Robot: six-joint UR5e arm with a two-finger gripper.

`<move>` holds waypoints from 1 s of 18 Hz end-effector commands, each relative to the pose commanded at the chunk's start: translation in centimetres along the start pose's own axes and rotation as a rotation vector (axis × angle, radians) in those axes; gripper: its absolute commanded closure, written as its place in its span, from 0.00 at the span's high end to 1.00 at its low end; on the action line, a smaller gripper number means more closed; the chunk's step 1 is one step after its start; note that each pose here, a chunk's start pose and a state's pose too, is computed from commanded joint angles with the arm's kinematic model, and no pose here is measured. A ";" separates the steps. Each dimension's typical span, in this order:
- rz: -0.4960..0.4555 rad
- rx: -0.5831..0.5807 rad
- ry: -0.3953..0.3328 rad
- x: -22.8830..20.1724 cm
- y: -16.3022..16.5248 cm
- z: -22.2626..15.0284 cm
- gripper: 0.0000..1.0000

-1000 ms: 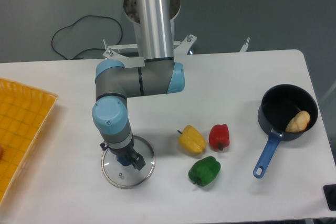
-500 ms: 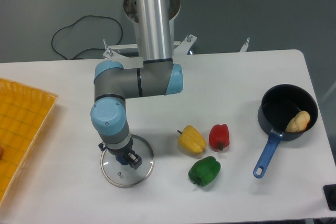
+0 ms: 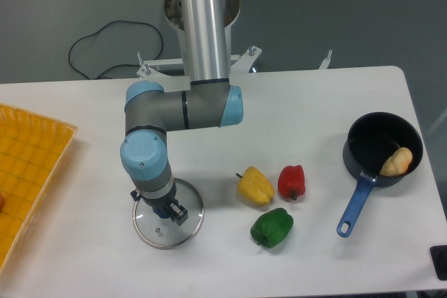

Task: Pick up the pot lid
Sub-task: 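Lift the glass lid up off the table by its knob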

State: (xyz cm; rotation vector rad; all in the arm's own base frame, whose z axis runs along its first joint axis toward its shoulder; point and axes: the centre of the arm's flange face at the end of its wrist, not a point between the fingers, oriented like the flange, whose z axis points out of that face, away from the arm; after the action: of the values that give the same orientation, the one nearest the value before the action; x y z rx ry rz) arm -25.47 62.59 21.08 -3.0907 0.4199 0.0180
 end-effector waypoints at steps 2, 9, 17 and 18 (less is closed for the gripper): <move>-0.001 0.003 -0.004 -0.1 0.1 -0.4 0.56; -0.012 0.018 -0.027 -0.1 1.4 -5.1 0.56; -0.005 -0.009 0.002 -2.6 7.1 -11.0 0.55; -0.005 -0.010 0.007 -3.3 7.8 -11.4 0.55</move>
State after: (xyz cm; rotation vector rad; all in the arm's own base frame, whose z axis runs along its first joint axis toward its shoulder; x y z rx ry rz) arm -30.62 55.69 32.34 -3.1025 0.4141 0.0097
